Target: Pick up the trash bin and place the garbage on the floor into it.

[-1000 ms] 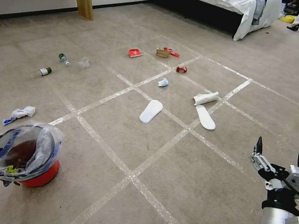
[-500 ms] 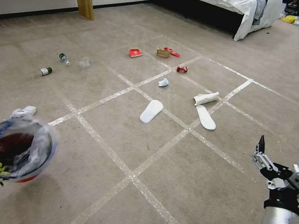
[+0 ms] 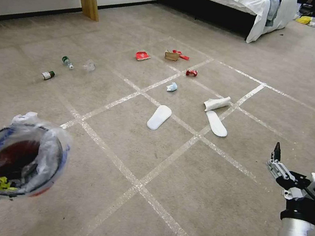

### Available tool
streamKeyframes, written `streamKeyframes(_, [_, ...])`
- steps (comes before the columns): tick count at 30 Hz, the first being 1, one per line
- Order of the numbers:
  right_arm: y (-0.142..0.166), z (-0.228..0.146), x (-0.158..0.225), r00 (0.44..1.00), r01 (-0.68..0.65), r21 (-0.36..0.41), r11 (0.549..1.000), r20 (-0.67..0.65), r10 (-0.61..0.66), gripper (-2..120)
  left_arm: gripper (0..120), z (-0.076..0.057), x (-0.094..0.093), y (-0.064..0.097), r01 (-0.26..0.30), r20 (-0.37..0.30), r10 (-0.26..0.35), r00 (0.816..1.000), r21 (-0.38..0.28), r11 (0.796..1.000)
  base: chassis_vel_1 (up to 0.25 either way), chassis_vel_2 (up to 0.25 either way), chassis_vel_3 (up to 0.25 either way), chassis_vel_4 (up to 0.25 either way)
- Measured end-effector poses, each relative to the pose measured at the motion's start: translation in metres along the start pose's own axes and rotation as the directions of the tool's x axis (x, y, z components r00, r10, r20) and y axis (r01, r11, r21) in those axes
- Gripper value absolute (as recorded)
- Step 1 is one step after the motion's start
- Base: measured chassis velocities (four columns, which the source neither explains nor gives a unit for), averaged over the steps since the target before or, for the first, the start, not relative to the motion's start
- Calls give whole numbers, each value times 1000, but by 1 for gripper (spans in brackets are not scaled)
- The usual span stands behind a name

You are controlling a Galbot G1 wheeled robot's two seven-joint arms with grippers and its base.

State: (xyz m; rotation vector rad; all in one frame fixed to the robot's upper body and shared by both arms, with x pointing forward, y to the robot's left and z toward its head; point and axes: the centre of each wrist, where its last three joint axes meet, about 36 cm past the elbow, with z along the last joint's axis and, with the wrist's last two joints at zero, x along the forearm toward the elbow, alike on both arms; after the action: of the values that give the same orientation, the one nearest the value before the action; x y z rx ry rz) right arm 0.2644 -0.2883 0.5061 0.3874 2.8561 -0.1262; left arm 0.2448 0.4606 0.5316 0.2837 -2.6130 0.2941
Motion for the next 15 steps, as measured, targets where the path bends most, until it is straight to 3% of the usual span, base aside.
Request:
streamKeyframes(5, [-2,0,-1,1000,-1,6,1000,-8,1,100,1,7,4,-15,-33,-8,34,999,22,999,0,0,0,0])
streamKeyframes(7, [-1,1,0,1000,0,10,1000,-29,0,100,1,16,2,-24,-51,-30,52,998,32,998,0,0,0,0])
streamKeyframes(15, [-2,5,4,998,3,29,1000,-64,-1,100,1,30,-4,-34,-62,-51,64,997,42,997,0,0,0,0])
